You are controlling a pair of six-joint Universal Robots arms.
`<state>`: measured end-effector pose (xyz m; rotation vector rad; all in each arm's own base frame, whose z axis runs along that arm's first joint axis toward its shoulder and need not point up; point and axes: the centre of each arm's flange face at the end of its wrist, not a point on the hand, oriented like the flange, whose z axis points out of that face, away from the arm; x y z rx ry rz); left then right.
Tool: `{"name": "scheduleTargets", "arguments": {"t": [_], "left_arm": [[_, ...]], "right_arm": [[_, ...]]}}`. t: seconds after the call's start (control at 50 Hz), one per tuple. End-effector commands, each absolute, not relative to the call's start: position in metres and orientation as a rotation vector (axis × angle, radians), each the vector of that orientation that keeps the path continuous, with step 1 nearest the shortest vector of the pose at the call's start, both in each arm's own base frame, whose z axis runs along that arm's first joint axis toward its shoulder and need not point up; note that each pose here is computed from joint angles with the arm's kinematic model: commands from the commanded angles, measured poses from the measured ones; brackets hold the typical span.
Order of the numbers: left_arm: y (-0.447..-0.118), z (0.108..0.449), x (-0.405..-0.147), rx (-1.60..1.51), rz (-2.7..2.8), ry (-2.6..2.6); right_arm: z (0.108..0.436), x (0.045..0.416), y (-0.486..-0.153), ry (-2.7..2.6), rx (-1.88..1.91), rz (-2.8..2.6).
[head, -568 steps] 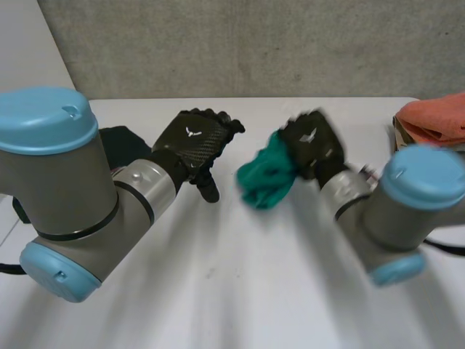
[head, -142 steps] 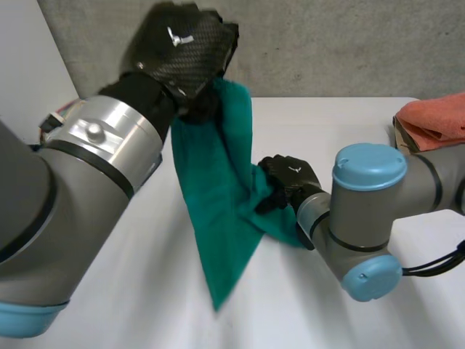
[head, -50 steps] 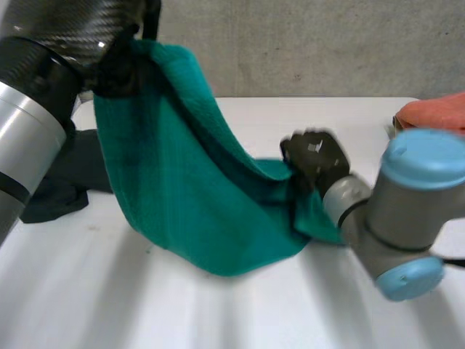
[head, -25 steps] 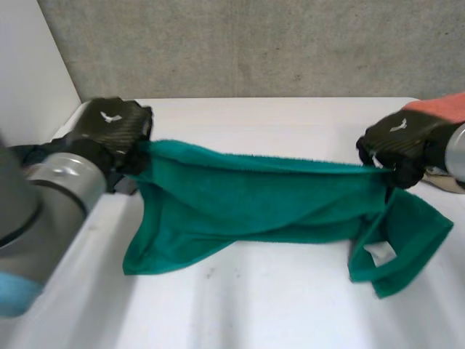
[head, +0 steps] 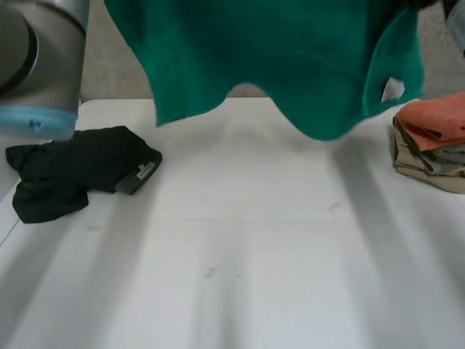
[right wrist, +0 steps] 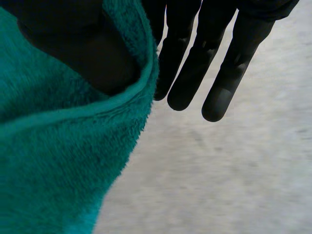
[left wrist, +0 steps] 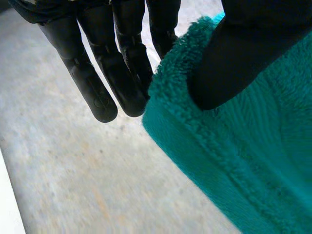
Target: Fold the laundry.
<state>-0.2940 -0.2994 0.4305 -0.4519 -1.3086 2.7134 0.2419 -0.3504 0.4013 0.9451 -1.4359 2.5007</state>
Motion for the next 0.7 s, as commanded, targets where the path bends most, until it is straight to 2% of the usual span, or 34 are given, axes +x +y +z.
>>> {"name": "scheduleTargets", "arguments": {"t": [0.02, 0.08, 0.16, 0.18, 0.26, 0.32, 0.44, 0.54, 0.6, 0.7], "left_arm": [[-0.285, 0.348, -0.287, -0.604, 2.519, -1.625], [-0.278, 0.310, -0.284, -0.662, 2.424, -1.753], [-0.270, 0.271, -0.282, -0.728, 2.323, -1.850], [-0.267, 0.260, -0.281, -0.749, 2.295, -1.869], [-0.263, 0.232, -0.283, -0.794, 2.230, -1.914], [-0.263, 0.224, -0.284, -0.807, 2.206, -1.934], [-0.263, 0.231, -0.284, -0.791, 2.227, -1.914], [-0.263, 0.244, -0.283, -0.779, 2.268, -1.876], [-0.263, 0.254, -0.281, -0.755, 2.298, -1.848], [-0.261, 0.267, -0.280, -0.741, 2.331, -1.811]], "right_arm": [[0.335, 0.244, -0.330, -1.864, 1.251, 2.224], [0.312, 0.244, -0.324, -1.939, 1.347, 2.100], [0.247, 0.246, -0.322, -2.015, 1.556, 1.790], [0.239, 0.246, -0.322, -2.019, 1.579, 1.761], [0.198, 0.250, -0.323, -2.120, 1.647, 1.653], [0.176, 0.251, -0.328, -2.261, 1.575, 1.651], [0.161, 0.239, -0.335, -2.522, 1.239, 1.783], [0.188, 0.209, -0.333, -2.654, 0.831, 1.981], [0.194, 0.200, -0.328, -2.696, 0.715, 2.019], [0.200, 0.163, -0.331, -2.727, 0.499, 1.988]]}}
